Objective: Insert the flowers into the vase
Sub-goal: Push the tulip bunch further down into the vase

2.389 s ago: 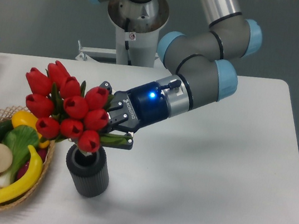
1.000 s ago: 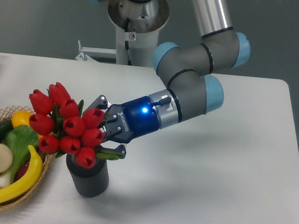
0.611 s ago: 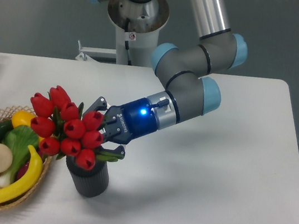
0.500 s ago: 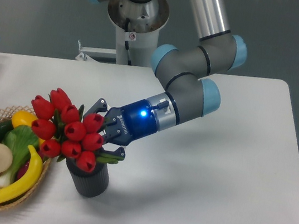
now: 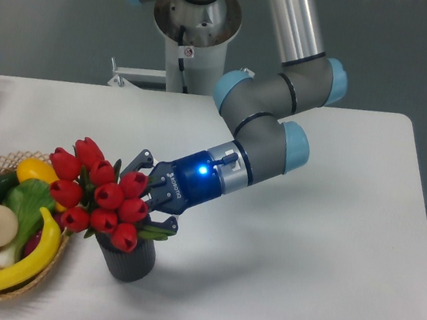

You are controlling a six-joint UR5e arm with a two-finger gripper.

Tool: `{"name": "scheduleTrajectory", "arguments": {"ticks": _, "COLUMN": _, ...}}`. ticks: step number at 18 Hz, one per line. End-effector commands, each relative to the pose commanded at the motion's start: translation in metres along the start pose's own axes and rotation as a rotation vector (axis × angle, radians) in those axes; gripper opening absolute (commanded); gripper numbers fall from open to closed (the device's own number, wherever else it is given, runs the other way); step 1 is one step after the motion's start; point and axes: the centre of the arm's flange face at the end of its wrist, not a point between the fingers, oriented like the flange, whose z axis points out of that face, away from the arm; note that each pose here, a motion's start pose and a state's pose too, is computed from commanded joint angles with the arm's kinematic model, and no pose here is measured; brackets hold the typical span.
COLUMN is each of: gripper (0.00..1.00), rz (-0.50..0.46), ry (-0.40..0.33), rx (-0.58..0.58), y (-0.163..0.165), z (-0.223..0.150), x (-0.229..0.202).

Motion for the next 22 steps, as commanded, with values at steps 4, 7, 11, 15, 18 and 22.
{"name": "scheduleTrajectory", "arguments": {"ticks": 4, "gripper": 0.33, "rz": -0.014, "ry": -0.007, "rx": 0.001, "y": 0.007, "z": -0.004, "x": -0.001}}
{"name": "scheduleTrajectory", "arguments": {"ticks": 7, "gripper": 0.33, "rz": -0.022, "ry": -0.014, "rx": 0.003, "y": 0.010, "z": -0.009, "x": -0.002}}
{"name": "scheduleTrajectory", "arguments": {"ticks": 11, "gripper": 0.33, "rz": -0.033, "ry": -0.021, "rx": -0.002, "y": 0.016, "z": -0.012, "x": -0.002}}
{"name": "scheduleTrajectory", "arguments": {"ticks": 15, "gripper": 0.33, "rz": -0.043, "ry": -0.026, "rx": -0.017, "y": 0.021, "z": -0.013, "x": -0.001}}
{"name": "scheduleTrajectory", "arguments": {"ticks": 18, "gripper": 0.33, "rz": -0.044, "ry": -0.025, "rx": -0.019, "y": 0.022, "z": -0.012, "x": 0.001}}
{"name": "scheduleTrajectory", "arguments": {"ticks": 22, "gripper": 0.33, "rz": -0.050, "ry": -0.024, "rx": -0.019, "y": 0.025, "z": -0.012, "x": 0.000}}
